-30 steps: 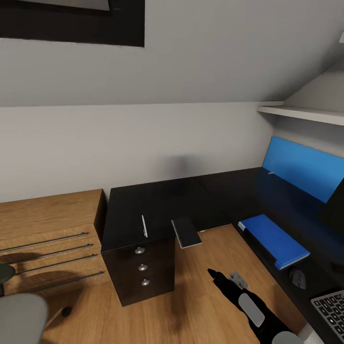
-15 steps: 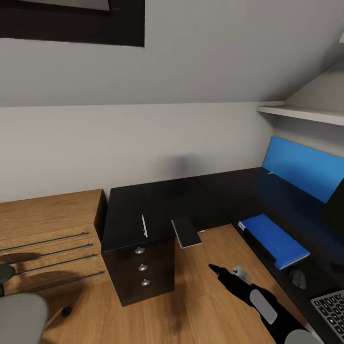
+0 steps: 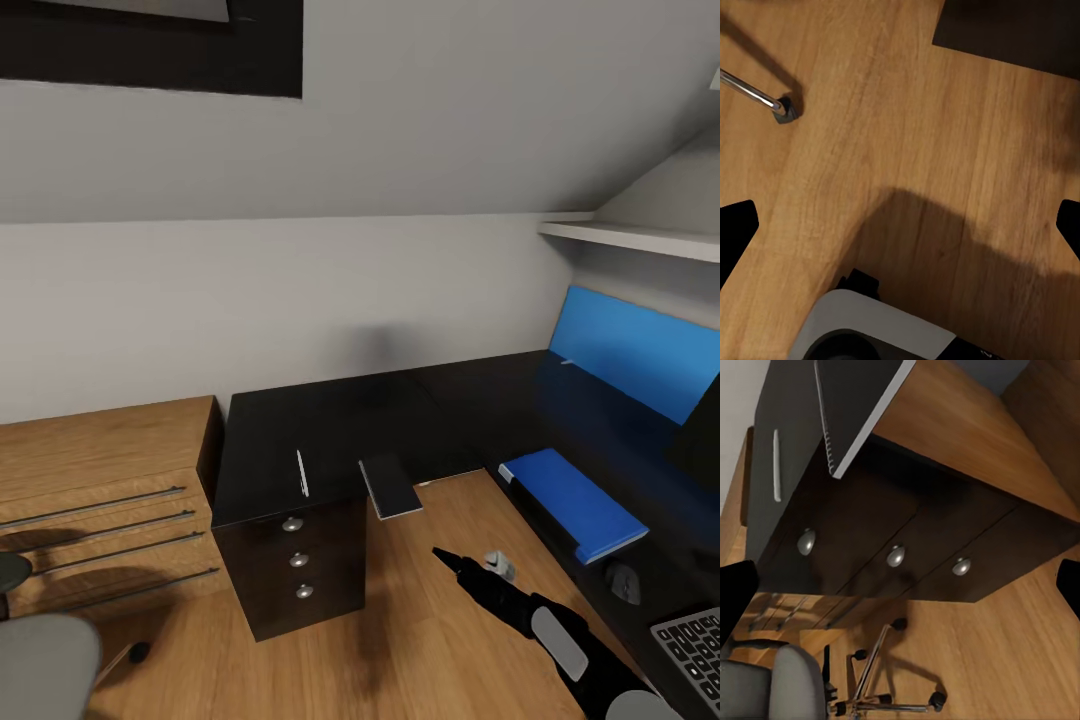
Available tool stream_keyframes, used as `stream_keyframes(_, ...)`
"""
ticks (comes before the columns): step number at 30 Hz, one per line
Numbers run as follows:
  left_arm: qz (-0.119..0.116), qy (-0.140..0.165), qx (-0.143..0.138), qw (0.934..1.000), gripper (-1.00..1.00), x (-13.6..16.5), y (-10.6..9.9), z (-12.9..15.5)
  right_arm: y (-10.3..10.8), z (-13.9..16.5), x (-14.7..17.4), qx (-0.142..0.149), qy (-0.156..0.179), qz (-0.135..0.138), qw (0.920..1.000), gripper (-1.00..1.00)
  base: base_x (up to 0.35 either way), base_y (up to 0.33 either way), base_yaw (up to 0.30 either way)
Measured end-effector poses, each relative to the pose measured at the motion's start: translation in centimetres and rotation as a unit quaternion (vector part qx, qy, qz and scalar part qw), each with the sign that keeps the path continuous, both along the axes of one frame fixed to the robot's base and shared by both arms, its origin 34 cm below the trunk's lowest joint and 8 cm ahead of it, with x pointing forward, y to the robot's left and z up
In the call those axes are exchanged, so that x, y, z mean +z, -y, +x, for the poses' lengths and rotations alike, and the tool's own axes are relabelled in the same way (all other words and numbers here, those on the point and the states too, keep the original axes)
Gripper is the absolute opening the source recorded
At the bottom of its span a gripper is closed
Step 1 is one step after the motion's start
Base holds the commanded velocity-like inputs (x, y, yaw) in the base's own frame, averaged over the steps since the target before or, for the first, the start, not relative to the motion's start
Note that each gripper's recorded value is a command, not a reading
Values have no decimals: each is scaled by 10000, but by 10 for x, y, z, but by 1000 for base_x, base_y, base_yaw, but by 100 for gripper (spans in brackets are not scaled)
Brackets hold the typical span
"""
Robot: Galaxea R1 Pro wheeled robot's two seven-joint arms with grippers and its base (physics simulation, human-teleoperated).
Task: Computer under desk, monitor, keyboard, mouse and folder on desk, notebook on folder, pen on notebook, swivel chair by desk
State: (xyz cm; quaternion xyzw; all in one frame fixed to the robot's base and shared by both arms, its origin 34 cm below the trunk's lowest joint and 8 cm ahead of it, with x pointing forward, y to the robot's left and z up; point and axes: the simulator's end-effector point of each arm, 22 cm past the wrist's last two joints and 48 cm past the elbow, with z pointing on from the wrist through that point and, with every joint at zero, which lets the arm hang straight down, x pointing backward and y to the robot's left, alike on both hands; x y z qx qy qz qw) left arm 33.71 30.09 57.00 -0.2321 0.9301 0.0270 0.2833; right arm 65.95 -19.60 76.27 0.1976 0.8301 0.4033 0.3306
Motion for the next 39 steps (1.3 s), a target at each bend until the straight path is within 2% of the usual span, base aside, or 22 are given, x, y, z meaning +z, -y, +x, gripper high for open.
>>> stream_keyframes(10,-1,3,-1,10000,100,0,0,0,-3,0,6,76,120,93,9999,100,71,123,0)
stream_keyframes(21,-12,0,-3,10000,100,0,2,0,6,9,11,-115,434,-43,9990,100,33,39,0)
stream_keyframes(33,-8,0,-6,10000,100,0,1,0,9,11,13,-169,468,-10,9988,100,65,1,0)
stream_keyframes(36,-5,2,-6,10000,100,0,1,0,14,14,16,-302,467,77,9984,100,17,0,0)
stream_keyframes(39,-6,-1,2,10000,100,-1,1,0,24,22,23,-628,485,362,9962,100,6,0,0)
